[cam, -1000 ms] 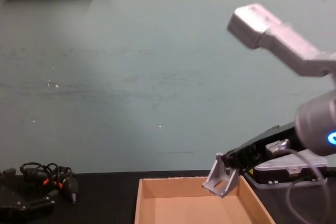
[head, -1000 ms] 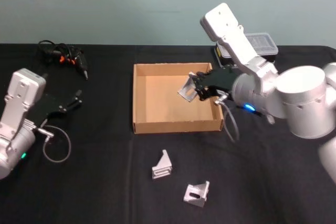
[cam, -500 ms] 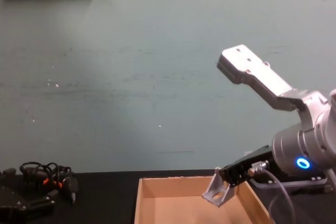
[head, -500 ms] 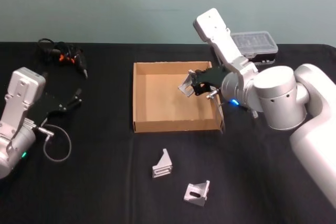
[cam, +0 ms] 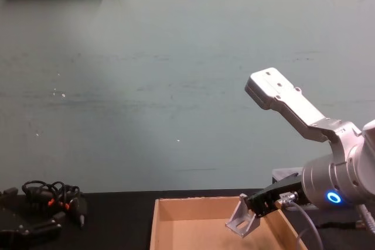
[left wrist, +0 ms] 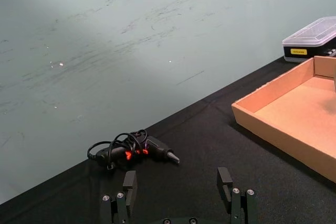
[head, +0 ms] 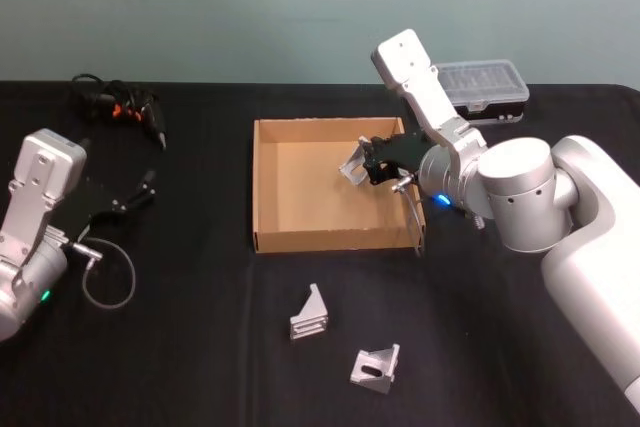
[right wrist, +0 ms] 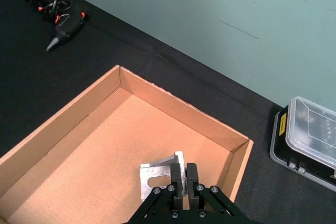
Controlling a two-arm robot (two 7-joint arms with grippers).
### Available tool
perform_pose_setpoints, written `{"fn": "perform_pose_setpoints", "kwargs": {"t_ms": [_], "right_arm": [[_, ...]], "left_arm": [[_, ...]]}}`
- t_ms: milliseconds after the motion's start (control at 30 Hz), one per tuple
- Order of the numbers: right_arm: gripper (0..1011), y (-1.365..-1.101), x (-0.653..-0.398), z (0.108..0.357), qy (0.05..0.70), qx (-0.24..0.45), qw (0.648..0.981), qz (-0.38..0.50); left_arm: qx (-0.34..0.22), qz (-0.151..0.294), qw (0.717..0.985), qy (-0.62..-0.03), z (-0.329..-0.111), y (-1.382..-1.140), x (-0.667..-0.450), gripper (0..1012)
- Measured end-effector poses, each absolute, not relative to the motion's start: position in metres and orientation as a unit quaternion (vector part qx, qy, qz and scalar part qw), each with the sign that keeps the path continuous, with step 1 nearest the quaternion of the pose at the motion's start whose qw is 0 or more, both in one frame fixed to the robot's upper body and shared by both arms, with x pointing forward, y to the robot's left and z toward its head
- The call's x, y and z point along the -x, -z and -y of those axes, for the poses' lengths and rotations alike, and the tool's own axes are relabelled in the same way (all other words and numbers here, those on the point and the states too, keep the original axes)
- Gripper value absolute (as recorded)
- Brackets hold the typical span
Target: Use one hand to pick up the angle iron from the table and place it into the box.
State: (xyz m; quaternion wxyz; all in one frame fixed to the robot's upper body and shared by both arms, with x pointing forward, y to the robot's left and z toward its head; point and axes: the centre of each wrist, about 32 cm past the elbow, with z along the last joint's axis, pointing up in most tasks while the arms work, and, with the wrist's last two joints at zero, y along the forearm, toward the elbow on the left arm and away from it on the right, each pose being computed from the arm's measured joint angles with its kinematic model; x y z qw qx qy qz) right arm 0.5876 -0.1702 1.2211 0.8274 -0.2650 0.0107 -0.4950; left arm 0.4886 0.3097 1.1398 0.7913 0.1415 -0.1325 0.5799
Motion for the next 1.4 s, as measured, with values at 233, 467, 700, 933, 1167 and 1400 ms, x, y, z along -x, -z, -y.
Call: {"fn": "perform_pose_setpoints", "kwargs": {"t_ms": [233, 467, 700, 933, 1167, 1400], "right_arm": [[98, -1.222, -0.587, 0.17, 0.495, 0.265, 0.828, -0.01], [311, -1.223, -0.587, 0.169, 0.494, 0.265, 0.828, -0.01], [550, -1.223, -0.587, 0.169, 0.494, 0.266, 0.828, -0.011], [785, -1.223, -0.587, 0.169, 0.494, 0.266, 0.828, -0.011], [958, -1.223, -0.586, 0.169, 0.494, 0.266, 0.828, -0.011], [1004, -1.227, -0.575, 0.176, 0.477, 0.263, 0.839, -0.004]], "left_arm": [[-0.141, 0.132, 0.791, -0.58, -0.31, -1.14, -0.489, 1000], [-0.142, 0.132, 0.791, -0.58, -0.31, -1.14, -0.489, 1000], [-0.141, 0.132, 0.791, -0.58, -0.31, -1.14, -0.489, 1000], [-0.141, 0.132, 0.791, -0.58, -0.31, -1.14, -0.489, 1000], [-0.141, 0.132, 0.791, -0.58, -0.31, -1.14, -0.489, 1000], [-0.142, 0.132, 0.791, -0.58, -0.31, -1.14, -0.489, 1000]]}}
